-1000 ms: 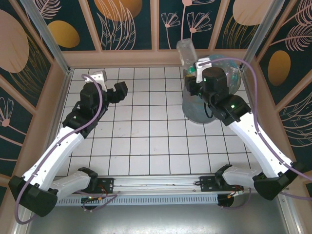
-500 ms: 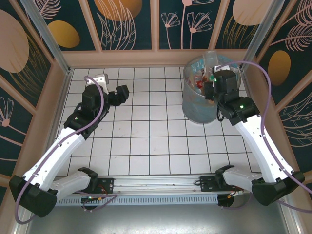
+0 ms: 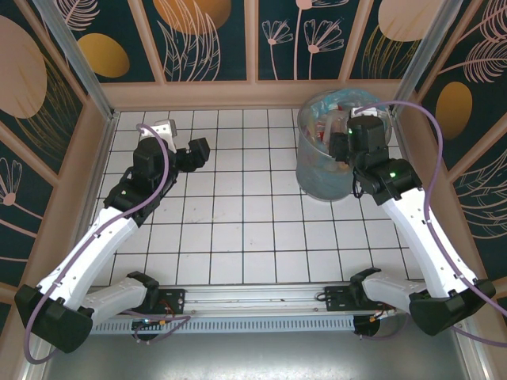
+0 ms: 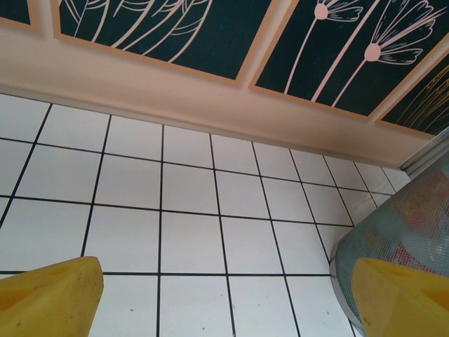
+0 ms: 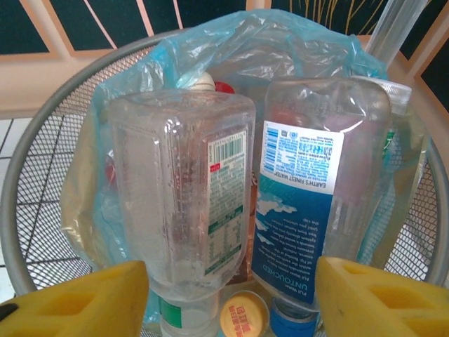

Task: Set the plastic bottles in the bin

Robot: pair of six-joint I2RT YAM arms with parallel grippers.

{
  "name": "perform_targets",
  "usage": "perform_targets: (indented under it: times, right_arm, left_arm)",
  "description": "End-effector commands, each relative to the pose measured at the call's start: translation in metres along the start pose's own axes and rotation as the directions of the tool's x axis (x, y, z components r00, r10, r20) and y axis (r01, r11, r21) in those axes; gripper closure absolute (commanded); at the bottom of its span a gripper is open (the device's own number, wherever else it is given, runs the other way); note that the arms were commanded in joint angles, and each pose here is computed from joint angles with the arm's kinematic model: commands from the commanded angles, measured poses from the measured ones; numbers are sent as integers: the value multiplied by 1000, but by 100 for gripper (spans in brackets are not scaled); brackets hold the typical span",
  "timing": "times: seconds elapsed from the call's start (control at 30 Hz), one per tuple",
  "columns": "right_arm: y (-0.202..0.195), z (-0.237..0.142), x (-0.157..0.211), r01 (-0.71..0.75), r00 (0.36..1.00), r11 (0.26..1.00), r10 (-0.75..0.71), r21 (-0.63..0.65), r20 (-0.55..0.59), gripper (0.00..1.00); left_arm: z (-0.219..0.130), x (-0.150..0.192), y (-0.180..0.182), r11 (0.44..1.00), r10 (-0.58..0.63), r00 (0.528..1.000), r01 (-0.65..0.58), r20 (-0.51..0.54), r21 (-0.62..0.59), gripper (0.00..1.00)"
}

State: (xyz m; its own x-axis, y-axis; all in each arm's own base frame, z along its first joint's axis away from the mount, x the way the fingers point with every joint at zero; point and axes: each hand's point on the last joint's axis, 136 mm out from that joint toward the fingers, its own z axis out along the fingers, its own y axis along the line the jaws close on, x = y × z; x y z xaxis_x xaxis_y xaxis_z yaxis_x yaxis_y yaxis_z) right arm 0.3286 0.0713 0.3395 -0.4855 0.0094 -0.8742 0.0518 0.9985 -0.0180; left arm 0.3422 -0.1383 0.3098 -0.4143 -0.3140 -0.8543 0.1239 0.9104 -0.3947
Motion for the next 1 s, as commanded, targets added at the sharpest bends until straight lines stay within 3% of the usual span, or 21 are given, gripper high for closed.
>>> perform_targets:
  times: [0.0, 0.13, 0.27, 0.37, 0.57, 0.8, 0.97]
  right_arm:
    - [5, -7, -30, -43, 995, 998, 47, -42, 91, 40]
    - [10, -3, -57, -36, 991, 999, 40, -31, 126, 46]
    - [12, 2, -95, -34, 980, 999, 33, -1, 196, 61]
    - [27, 24, -96, -26, 983, 998, 35, -53, 181, 67]
    - [14, 73, -42, -65, 996, 997, 68, -44, 51, 69]
    - [3, 87, 25, -77, 995, 996, 74, -49, -72, 73]
    - [0, 91, 58, -77, 989, 996, 70, -52, -128, 70]
  left_arm:
    - [-2, -3, -2, 1000, 1, 1000, -2, 16, 11, 9]
    - [-6, -5, -3, 1000, -1, 1000, 1, 23, 13, 9]
    - [-12, -5, 1, 1000, -2, 999, 2, 35, 3, 9]
    - [-12, -2, 3, 1000, -7, 1000, 7, 29, 2, 8]
    - [-20, -4, 4, 1000, -10, 999, 10, 44, 2, 8]
    - [-15, 8, 12, 999, 17, 1000, -16, 16, -27, 8]
    - [-11, 8, 7, 1000, 0, 1000, 0, 9, -3, 8]
